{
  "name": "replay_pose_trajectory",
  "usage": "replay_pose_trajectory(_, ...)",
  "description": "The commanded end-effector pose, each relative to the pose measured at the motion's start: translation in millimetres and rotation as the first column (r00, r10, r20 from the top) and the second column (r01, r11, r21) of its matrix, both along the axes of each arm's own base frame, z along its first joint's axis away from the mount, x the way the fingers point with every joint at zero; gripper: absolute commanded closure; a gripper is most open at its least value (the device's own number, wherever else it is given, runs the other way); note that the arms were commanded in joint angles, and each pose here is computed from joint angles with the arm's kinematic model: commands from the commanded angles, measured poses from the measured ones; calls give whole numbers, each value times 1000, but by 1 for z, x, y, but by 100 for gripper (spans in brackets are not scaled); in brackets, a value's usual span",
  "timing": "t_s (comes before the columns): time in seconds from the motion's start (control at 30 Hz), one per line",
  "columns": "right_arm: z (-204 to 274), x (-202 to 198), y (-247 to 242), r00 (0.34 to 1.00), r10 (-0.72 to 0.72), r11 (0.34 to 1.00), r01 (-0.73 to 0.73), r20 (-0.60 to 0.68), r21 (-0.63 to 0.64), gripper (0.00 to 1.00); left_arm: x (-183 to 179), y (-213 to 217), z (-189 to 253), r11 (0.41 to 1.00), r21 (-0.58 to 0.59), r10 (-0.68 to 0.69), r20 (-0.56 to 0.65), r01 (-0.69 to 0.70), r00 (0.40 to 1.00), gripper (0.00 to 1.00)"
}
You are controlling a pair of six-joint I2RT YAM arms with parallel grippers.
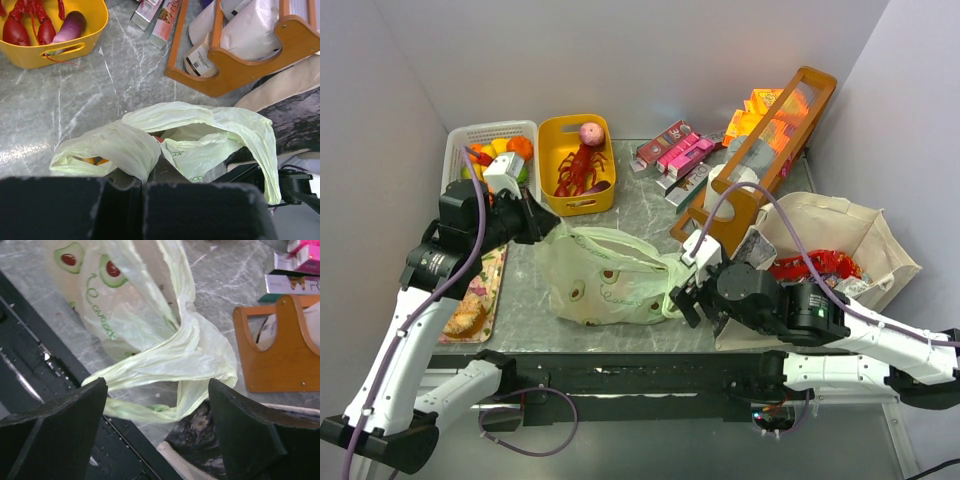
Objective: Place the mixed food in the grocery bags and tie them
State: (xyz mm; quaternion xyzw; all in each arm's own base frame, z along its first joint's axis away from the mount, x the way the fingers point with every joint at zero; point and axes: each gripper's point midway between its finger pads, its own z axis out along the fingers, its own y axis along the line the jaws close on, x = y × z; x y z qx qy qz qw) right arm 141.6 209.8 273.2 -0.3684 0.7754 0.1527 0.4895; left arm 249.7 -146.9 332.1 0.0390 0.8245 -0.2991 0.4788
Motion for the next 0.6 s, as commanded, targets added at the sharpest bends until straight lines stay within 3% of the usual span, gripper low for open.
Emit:
replay_pose_trajectory(0.0,15,-18,8,997,74,995,-73,-6,67,16,7,4,7,1000,13,1,52,-2,999,99)
replay_pose_trajectory(0.3,-20,-62,32,946,281,959,-274,-160,67,32,12,8,5,1000,23,-2,52,0,999,99)
replay_pose_trajectory(0.57,-43,-42,45,971,217,976,-217,-97,10,24,10,9,6,1000,27,-9,56,8,998,99)
